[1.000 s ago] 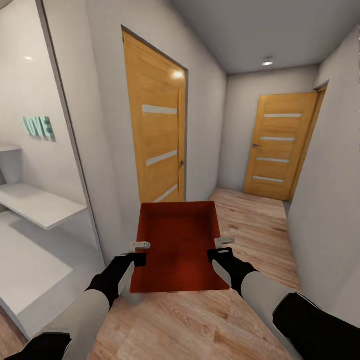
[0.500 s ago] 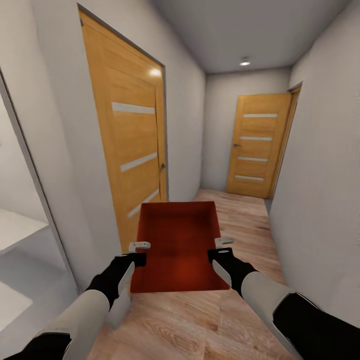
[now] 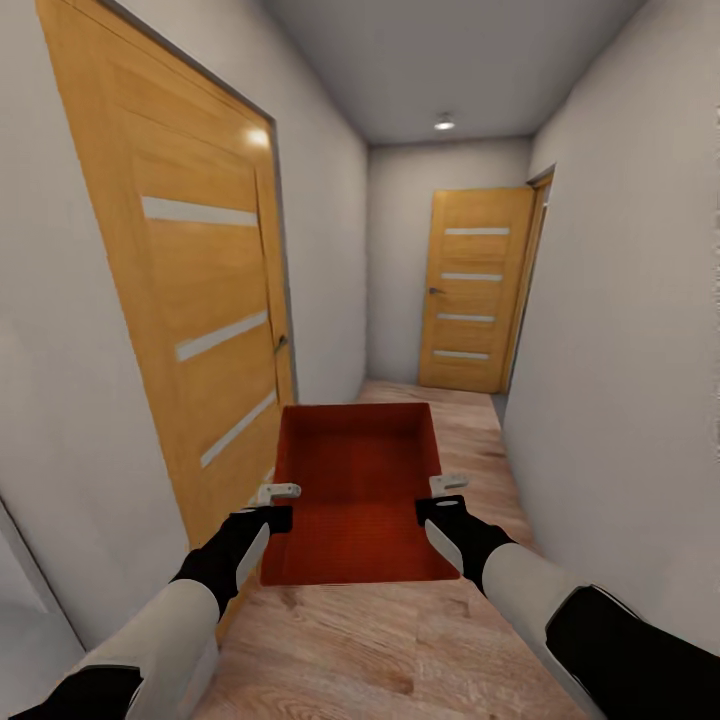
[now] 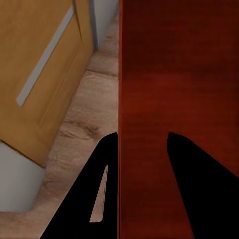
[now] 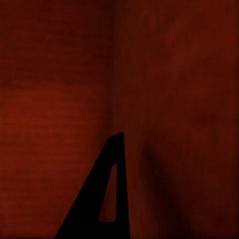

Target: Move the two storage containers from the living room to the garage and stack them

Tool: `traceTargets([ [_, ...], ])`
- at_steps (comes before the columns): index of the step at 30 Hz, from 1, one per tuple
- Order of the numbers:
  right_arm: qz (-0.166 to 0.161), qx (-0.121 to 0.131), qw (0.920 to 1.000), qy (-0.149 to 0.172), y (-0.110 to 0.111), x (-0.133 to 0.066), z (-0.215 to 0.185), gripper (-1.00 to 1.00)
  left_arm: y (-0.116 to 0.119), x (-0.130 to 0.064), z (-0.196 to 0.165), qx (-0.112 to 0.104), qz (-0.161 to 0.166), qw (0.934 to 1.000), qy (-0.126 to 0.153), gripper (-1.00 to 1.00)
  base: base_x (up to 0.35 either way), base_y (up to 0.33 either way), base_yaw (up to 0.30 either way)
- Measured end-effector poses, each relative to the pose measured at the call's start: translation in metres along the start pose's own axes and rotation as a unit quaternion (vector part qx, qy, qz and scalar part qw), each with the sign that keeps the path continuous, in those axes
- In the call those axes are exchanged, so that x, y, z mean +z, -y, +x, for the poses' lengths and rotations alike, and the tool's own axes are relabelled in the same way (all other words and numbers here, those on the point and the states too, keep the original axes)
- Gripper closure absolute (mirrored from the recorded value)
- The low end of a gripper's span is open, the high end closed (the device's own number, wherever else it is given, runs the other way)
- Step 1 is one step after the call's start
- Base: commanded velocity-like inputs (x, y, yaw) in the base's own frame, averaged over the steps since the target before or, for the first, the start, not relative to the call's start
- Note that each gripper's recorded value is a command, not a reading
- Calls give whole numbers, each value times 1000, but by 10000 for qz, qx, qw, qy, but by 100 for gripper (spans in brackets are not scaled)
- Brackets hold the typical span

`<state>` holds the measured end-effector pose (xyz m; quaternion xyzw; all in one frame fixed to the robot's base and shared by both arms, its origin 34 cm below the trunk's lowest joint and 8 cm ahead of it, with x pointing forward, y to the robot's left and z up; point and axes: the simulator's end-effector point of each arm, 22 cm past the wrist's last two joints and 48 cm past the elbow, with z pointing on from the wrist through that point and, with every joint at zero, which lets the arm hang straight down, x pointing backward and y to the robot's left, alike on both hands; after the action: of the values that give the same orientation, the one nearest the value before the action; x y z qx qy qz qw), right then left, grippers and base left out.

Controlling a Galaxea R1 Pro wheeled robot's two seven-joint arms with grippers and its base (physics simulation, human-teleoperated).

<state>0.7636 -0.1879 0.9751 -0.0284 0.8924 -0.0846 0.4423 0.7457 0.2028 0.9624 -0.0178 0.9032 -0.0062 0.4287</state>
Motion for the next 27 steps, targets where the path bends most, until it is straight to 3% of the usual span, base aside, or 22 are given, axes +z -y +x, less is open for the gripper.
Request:
traceTargets([
  [21,0,-1,10000,-2,0,0,0,100,0,0,0,1,0,10000,-2,100,322,0,-240],
  [27,-2,-2,10000,-5,0,0,0,100,0,0,0,1,-1,10000,-6,100,322,0,-64],
])
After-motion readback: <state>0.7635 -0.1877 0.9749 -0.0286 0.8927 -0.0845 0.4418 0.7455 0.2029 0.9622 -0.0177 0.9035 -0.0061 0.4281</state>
